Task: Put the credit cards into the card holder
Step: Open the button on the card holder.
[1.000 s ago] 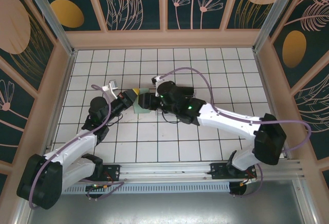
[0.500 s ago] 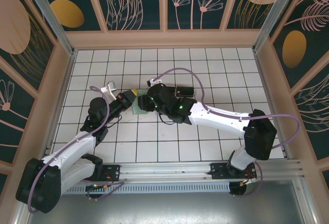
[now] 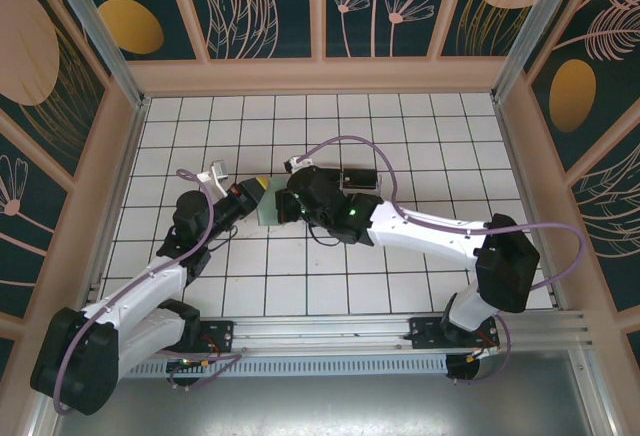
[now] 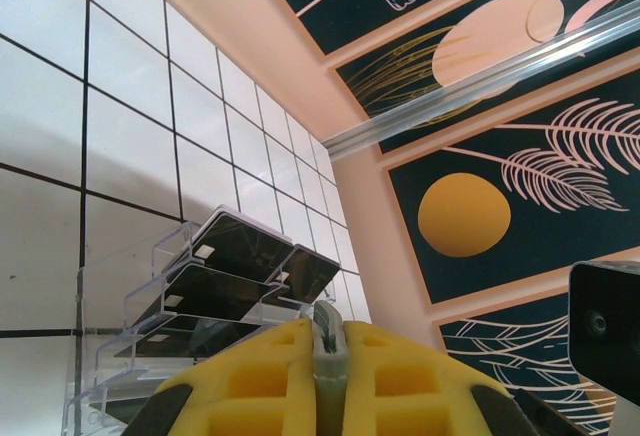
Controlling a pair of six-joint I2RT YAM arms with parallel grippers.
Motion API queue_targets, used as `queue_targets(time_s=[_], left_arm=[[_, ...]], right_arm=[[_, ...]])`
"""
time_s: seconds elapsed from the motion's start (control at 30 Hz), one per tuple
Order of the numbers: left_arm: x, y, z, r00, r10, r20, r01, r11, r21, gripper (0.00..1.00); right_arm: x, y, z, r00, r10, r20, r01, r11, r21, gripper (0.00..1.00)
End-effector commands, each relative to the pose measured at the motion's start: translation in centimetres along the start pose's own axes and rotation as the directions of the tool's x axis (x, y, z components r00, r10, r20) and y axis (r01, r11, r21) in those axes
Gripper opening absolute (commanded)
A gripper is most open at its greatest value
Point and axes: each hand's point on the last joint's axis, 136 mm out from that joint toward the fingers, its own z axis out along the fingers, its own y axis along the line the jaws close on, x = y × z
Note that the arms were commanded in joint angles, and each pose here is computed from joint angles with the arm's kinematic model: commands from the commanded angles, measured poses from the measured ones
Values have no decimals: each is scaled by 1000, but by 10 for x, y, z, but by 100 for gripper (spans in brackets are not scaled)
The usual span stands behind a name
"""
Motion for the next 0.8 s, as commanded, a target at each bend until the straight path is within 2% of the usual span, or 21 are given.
queue_targets(time_s=[0.0,0.27,0.57,0.77], left_arm=[[-11,-13,-3,998,25,54,-27,999,39,0],[-8,-5,-5,998,31,51,-31,999,14,0],[13,26,-8,999,31,-11,-32,997,-64,0],[36,59,-16,998,2,-65,-10,992,-129,0]], right_arm=[[9,-18,-12,1000,-2,-11,3,999,49,0],[12,-49,-38,997,71,16,-71,996,52,0],[38,-29,-37,993,102,-60,-110,984,-140,0],[65,-34,-35,983,144,-113,-163,970,-183,0]])
